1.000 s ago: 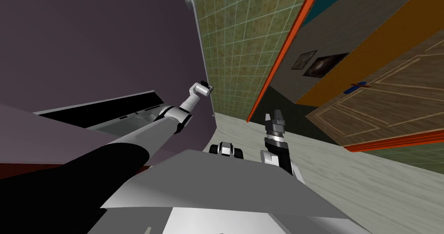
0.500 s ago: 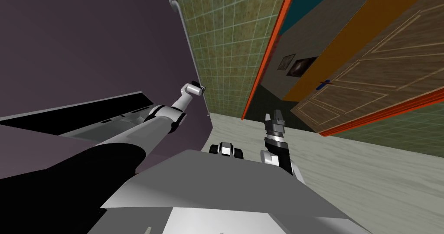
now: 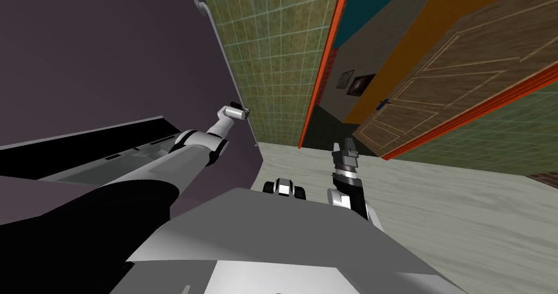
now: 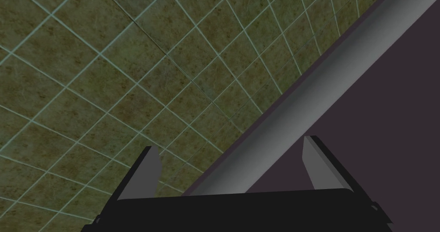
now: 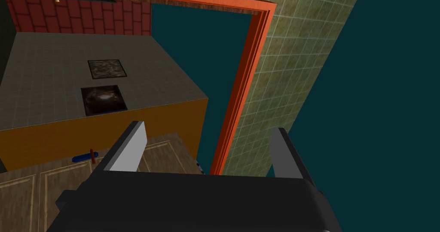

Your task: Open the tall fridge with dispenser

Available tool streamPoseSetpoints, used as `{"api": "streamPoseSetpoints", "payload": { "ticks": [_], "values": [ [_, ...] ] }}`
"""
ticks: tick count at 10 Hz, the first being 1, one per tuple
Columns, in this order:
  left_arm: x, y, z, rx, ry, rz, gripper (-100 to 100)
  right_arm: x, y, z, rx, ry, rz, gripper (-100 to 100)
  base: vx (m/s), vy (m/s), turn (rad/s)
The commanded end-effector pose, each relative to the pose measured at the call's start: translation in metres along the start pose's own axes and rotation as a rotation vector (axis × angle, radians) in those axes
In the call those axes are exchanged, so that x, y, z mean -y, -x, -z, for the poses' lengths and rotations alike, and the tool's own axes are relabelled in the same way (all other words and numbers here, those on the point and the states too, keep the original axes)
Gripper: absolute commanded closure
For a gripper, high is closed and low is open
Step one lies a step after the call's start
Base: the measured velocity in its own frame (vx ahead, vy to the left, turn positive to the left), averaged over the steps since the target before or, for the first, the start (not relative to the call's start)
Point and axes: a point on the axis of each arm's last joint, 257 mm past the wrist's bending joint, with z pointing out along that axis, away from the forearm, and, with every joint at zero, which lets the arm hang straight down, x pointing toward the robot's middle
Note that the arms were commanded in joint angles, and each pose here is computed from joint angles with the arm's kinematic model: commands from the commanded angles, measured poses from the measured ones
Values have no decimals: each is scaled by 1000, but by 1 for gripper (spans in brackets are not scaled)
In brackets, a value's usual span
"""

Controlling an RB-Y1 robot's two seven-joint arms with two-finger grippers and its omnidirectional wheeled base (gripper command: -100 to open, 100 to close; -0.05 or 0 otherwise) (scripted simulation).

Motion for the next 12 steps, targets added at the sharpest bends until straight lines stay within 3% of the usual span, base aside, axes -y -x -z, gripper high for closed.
{"api": "streamPoseSetpoints", "payload": {
  "ticks": [1,3,5,7,9,10,12],
  "values": [
    [8,-17,4,-21,-8,-5,100,0,0,0,0,0,0,0,29,18,194],
    [11,-17,5,-21,-14,-7,100,0,0,0,0,0,0,0,33,21,64],
    [37,-66,12,-70,-31,-36,100,0,0,0,0,0,0,0,47,52,247],
    [44,-73,15,-79,-46,-38,100,0,0,0,0,0,0,0,37,33,78],
    [74,-118,30,-117,-78,-67,100,0,0,0,0,0,0,0,28,43,256],
    [67,-126,26,-129,-60,-62,100,0,0,0,0,0,0,0,54,43,133],
    [76,-127,30,-131,-81,-65,100,0,0,0,0,0,0,0,15,15,-10]
  ]
}}
